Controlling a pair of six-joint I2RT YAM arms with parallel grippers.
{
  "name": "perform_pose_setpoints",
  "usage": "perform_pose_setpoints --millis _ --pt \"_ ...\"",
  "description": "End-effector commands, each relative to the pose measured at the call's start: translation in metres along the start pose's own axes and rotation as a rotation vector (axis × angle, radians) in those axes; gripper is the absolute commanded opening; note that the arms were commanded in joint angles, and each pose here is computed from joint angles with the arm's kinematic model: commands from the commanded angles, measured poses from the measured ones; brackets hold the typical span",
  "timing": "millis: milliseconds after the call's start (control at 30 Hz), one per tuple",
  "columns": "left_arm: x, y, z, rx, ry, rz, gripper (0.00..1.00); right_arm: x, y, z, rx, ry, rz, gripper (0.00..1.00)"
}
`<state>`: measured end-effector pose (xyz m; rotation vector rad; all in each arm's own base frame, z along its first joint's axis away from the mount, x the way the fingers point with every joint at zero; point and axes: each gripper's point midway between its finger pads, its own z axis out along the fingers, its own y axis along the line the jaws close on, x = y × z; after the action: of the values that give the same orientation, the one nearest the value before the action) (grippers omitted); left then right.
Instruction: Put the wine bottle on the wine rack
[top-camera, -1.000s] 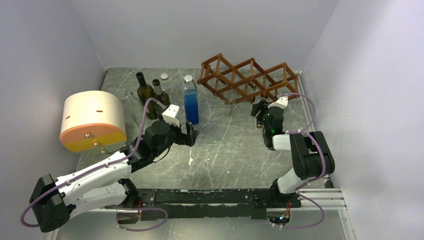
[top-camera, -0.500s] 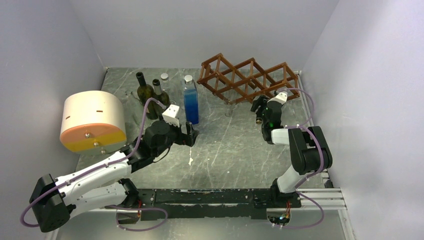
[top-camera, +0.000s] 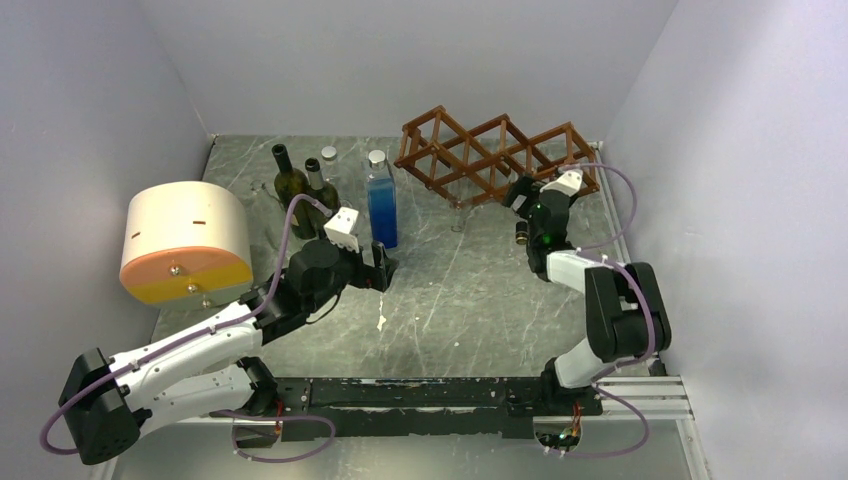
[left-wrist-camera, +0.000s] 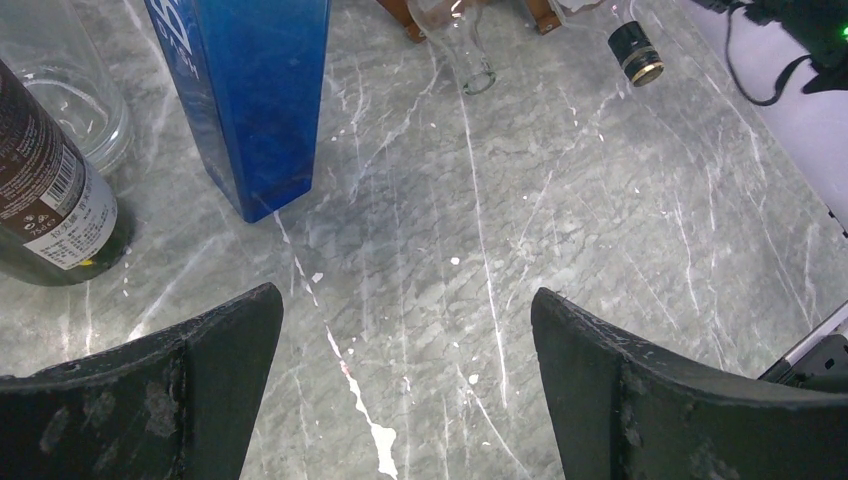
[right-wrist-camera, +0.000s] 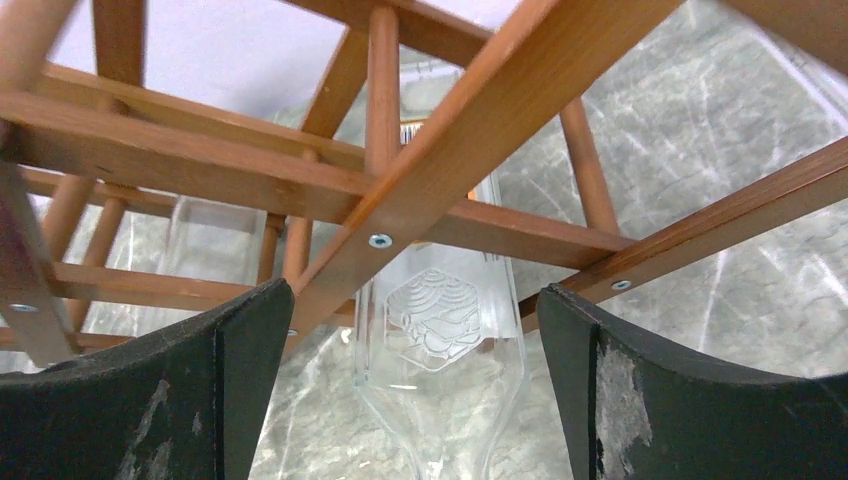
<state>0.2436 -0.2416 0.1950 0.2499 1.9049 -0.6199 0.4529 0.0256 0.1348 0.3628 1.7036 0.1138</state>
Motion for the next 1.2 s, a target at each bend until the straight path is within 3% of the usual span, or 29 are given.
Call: perform_pose_setpoints --millis 0,233,500,733,933,1167 --pt "-0.019 -0.009 -0.004 0.034 -0.036 -0.021 0.98 -0.038 -0.001 -0.012 0.04 -0.039 -0.003 0.97" --pt "-0.024 -0.014 -0.008 0.057 -0.045 -0.027 0.98 -0.035 -0.016 -0.047 0.148 0.147 -0.016 0.96" --pt "-0.032 -0.019 -0.011 0.075 -0.055 -0.033 0.98 0.013 -0.019 -0.081 0.114 0.413 -0.062 0.87" --pt "-0.035 -0.022 -0.012 0.087 -0.06 -0.039 0.98 0.034 -0.012 -0.073 0.068 0.483 -0.073 0.78" --pt "-0.043 -0.021 -0.017 0.08 -0.074 -0.029 0.96 0.043 -0.007 -0.059 0.045 0.477 -0.068 0.6" --pt "-0.057 -0.019 -0.026 0.07 -0.112 -0.017 0.97 0.039 -0.011 -0.047 0.06 0.43 -0.098 0.29"
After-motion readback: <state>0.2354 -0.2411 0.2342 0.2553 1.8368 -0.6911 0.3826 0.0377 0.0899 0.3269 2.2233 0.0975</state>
